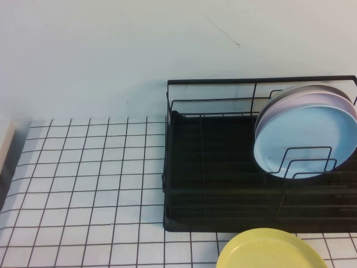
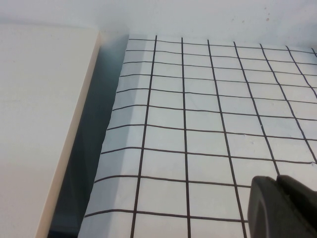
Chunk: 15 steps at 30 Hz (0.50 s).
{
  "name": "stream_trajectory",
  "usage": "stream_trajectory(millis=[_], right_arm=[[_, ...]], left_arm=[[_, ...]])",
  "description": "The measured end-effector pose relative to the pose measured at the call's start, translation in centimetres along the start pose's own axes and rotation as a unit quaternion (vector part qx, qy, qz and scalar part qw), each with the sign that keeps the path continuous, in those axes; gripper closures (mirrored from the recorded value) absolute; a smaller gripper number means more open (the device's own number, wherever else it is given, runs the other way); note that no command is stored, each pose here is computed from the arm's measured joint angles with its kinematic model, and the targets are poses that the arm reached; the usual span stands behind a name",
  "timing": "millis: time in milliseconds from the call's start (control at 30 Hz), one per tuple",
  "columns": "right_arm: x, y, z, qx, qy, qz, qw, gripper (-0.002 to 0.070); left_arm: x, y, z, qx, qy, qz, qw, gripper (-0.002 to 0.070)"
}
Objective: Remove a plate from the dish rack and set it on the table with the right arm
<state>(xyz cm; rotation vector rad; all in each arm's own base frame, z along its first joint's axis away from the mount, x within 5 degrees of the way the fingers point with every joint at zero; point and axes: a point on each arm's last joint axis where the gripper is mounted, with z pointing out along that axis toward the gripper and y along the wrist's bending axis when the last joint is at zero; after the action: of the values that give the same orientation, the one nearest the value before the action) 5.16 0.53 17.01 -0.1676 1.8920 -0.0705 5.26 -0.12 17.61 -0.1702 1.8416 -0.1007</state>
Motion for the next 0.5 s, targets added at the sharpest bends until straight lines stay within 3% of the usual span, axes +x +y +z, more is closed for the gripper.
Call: stream_trajectory(millis=[167,300,367,433,500], right_arm=[[0.0,0.1,0.0,-0.004,-0.002,0.021,1.000,0.0678],[-0.2,0.7,0.0,-0.041,-0.013,0.122,0.992,0.0678],[-0.6,1.3,0.0,-0.077,-0.024,0.224,0.971,0.0678],[-1.2,1.8,-0.2,-0.115,-0.036,0.330,0.936,0.0678],[-1.6,2.0,-0.3,-0.138,-0.046,0.393,0.908,0.0678]], left_arm=[[0.0,0.0,0.0,0.000,0.000,0.000,1.000,0.0678],[0.0,0.0,0.0,0.000,0.000,0.000,1.000,0.0678],[0.0,0.0,0.0,0.000,0.000,0.000,1.000,0.0678],[0.0,0.0,0.0,0.000,0.000,0.000,1.000,0.0678],[0.0,0.0,0.0,0.000,0.000,0.000,1.000,0.0678]])
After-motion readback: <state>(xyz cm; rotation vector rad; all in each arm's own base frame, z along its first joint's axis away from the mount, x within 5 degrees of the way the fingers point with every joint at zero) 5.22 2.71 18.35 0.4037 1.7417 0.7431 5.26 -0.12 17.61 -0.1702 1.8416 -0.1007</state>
